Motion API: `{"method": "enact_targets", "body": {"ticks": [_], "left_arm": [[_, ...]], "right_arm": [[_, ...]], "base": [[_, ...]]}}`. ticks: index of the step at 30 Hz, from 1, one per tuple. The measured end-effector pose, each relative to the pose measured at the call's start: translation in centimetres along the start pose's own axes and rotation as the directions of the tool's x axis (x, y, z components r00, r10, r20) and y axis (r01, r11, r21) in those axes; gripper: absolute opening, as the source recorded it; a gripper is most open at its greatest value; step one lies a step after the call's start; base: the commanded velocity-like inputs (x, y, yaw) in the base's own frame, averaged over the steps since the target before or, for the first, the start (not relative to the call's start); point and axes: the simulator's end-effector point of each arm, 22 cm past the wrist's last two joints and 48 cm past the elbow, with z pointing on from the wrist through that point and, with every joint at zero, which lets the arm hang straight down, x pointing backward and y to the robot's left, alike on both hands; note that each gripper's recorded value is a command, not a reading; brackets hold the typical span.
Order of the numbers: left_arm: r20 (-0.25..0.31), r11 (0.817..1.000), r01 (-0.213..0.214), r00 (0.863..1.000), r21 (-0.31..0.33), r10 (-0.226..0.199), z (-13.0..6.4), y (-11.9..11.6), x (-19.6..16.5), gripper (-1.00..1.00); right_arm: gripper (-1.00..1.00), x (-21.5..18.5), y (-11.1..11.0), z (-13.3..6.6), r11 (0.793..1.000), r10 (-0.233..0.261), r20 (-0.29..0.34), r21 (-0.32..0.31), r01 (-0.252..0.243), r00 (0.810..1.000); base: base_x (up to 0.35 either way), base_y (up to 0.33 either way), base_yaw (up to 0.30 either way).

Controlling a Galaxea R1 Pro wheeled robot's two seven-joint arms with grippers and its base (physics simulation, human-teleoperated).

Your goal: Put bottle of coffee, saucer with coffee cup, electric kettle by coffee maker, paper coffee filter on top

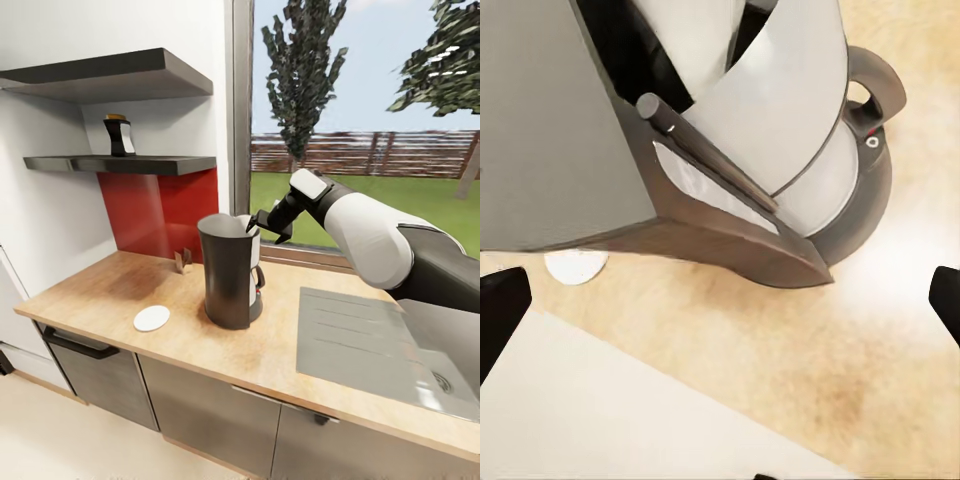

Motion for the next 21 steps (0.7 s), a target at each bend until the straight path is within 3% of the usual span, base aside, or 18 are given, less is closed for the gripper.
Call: {"method": "enact_targets", "body": {"ticks": [8, 21], "left_arm": [[0.001, 1.0, 0.001, 1.0, 0.0, -0.001, 0.0, -0.03, -0.02, 1.0], [0.0, 1.0, 0.001, 1.0, 0.0, -0.001, 0.0, -0.03, -0.02, 1.0]], "right_arm": [[1.0, 0.0, 0.0, -0.01, 1.0, 0.0, 0.0, 0.0, 0.0, 1.0], [1.0, 0.0, 0.0, 0.02, 1.0, 0.0, 0.0, 0.0, 0.0, 1.0]], "base": [[-0.239, 0.113, 0.0], [-0.171, 0.022, 0.0]]}}
